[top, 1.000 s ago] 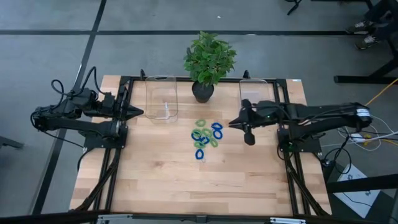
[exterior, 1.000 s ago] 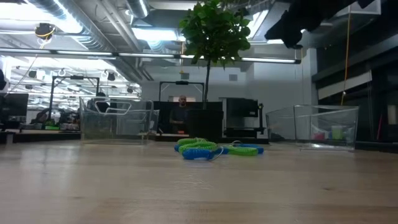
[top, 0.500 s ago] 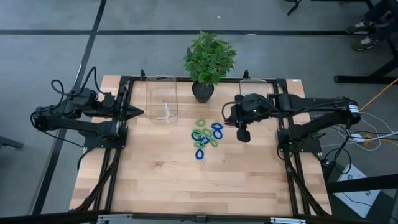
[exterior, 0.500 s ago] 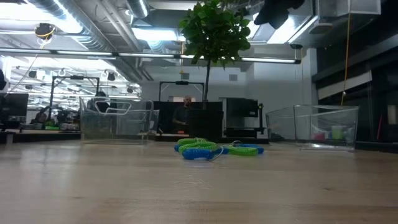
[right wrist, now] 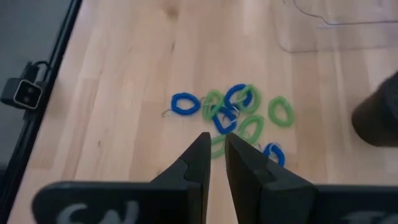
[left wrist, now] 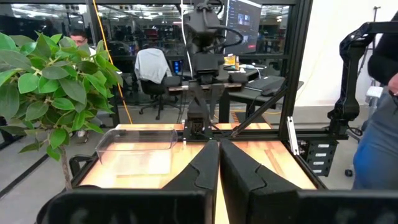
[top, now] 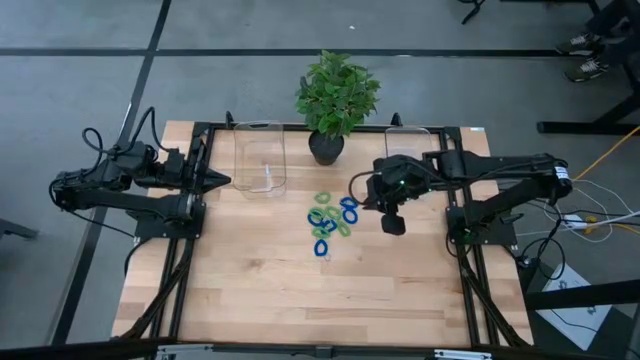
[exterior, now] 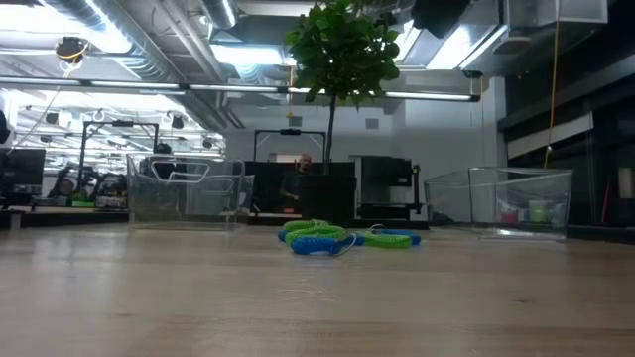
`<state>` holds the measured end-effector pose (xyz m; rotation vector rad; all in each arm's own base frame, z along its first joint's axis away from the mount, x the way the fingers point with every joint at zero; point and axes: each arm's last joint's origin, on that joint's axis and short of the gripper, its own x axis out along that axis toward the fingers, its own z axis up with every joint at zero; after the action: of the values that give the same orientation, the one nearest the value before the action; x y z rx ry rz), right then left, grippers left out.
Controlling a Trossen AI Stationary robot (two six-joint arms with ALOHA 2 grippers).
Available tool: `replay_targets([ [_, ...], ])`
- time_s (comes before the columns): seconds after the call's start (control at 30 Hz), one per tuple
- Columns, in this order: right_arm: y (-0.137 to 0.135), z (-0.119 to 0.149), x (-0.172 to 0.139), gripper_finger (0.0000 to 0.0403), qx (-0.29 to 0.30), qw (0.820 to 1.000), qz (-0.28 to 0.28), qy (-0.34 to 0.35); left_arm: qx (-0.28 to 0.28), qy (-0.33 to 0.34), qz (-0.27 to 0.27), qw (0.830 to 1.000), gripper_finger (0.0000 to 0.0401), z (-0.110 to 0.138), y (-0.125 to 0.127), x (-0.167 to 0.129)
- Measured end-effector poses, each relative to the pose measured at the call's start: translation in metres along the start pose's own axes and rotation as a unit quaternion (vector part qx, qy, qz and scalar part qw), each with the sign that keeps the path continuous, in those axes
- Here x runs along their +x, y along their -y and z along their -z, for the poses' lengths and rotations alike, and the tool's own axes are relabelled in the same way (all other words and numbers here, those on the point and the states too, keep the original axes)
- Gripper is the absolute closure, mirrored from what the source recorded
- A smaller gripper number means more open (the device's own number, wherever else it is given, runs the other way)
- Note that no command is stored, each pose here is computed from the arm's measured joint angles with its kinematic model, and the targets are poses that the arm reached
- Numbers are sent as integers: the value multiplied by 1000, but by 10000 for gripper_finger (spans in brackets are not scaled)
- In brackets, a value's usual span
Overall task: Sort spring keychains
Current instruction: Put the blue spring keychain into the right transparent bin
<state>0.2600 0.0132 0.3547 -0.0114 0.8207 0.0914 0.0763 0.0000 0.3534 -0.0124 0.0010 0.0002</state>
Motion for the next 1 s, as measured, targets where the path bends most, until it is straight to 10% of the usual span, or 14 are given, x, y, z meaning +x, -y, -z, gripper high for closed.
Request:
replay_targets([
  [0.53, 9, 1, 69, 353, -51, 995, 0, -86, 0, 0, 0, 1000, 393, 0, 0, 0],
  [1.0, 32, 25, 158, 353, 52, 977, 20, -204, 0, 0, 0, 1000, 392, 0, 0, 0],
])
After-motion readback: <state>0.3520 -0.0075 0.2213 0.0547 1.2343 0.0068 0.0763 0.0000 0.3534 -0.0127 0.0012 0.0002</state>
